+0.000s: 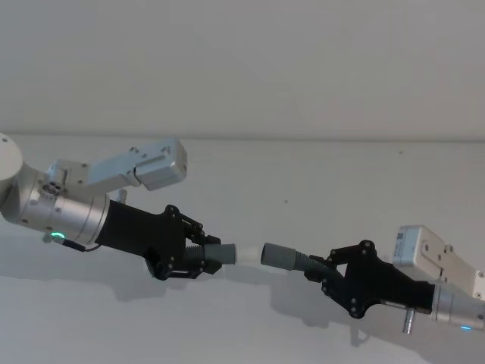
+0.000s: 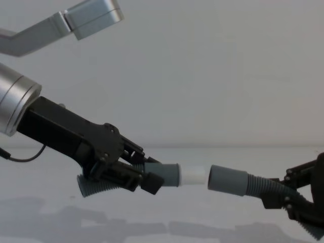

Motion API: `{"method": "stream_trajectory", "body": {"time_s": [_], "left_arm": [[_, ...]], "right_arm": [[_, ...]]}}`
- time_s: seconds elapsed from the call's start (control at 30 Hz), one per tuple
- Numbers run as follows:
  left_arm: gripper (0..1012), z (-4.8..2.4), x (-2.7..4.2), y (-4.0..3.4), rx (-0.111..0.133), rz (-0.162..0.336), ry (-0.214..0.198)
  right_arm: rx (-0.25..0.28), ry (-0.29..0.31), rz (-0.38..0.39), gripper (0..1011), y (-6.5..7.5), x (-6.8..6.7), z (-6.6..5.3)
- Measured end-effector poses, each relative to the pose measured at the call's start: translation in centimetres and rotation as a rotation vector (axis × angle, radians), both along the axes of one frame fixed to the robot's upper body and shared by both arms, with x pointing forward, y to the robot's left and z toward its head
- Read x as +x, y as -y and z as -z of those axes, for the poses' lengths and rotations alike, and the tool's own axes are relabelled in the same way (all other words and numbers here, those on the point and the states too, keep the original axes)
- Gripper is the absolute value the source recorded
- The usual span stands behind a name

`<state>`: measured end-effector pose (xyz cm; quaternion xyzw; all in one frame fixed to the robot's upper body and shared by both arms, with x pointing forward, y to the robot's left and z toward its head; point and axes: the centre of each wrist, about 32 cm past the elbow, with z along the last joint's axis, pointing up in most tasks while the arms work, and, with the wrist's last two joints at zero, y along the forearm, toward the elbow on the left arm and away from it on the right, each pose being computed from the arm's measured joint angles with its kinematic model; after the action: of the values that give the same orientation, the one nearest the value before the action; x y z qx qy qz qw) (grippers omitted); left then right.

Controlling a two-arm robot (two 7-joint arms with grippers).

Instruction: Use both hands to pick up one end of the pipe from the table, align the ends, and insert them.

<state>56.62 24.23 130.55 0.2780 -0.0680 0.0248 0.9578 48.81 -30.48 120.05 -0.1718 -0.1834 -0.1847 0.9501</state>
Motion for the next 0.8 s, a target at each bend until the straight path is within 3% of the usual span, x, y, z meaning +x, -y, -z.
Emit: {"method": "stream_trajectory", "body": {"time_s": [0.8], "left_arm": [[361,-0.02,0.08,-0.05,0.004,-0.001,0.002]], "right_arm": [[-0.004,-0.008,-0.004,141,0.02,0.0,-0.01]]}}
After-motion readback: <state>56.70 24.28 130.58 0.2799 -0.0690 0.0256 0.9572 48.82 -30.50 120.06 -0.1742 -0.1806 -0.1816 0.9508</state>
